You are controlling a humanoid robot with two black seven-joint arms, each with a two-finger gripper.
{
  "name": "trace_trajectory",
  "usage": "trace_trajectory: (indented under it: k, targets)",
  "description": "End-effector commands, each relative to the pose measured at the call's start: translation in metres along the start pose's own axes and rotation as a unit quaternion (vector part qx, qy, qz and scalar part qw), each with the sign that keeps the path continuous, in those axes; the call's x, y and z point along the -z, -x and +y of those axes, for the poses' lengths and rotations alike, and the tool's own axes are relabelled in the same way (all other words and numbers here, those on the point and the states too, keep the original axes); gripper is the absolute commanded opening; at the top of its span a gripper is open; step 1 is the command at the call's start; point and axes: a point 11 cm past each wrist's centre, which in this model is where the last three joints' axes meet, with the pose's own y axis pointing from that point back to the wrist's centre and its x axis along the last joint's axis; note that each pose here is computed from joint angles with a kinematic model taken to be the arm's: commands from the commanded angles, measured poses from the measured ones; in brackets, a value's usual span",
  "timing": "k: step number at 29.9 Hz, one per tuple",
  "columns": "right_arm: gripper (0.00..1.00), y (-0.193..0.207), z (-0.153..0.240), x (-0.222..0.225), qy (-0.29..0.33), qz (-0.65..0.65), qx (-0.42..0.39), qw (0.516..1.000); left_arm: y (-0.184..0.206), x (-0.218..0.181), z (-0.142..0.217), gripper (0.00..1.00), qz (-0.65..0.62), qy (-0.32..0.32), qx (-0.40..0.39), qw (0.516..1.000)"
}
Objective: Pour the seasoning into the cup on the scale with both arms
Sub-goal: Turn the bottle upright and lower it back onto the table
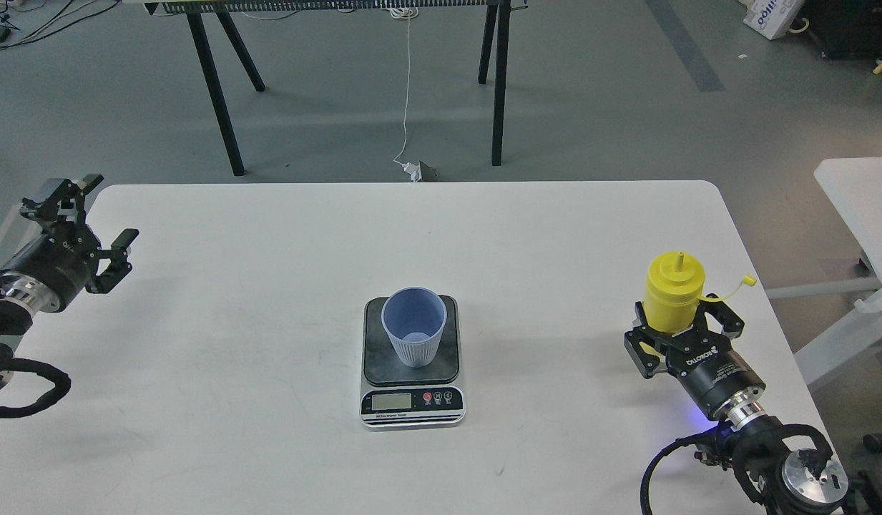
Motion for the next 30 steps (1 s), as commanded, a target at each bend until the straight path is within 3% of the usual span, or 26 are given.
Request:
trace_trajectory:
  k: [1,18,22,25,28,30]
  targets:
    - [0.17,-0.003,-0.002,-0.011,0.018,0.003,0.001,1.000,-0.001,0.001,0.001,0.99,0.001,0.000,-0.002,1.000]
    - [0.48,-0.024,-0.023,-0.039,0.076,0.000,-0.025,0.997,-0.008,-0.005,0.004,0.99,-0.006,0.001,-0.007,1.000]
    - [0.79,-0.025,-0.022,-0.042,0.080,-0.001,-0.027,0.996,-0.012,-0.009,0.006,0.99,-0.010,0.003,-0.011,1.000]
    - [0.83,-0.024,-0.021,-0.042,0.078,-0.002,-0.024,0.997,-0.011,-0.009,0.005,0.99,-0.009,0.003,-0.010,1.000]
    - [0.94,-0.024,-0.020,-0.042,0.078,-0.002,-0.024,0.997,-0.010,-0.008,0.005,0.99,-0.008,0.003,-0.009,1.000]
    - [0.94,-0.022,-0.019,-0.042,0.077,-0.001,-0.020,0.997,-0.010,-0.008,0.005,0.99,-0.008,0.003,-0.008,1.000]
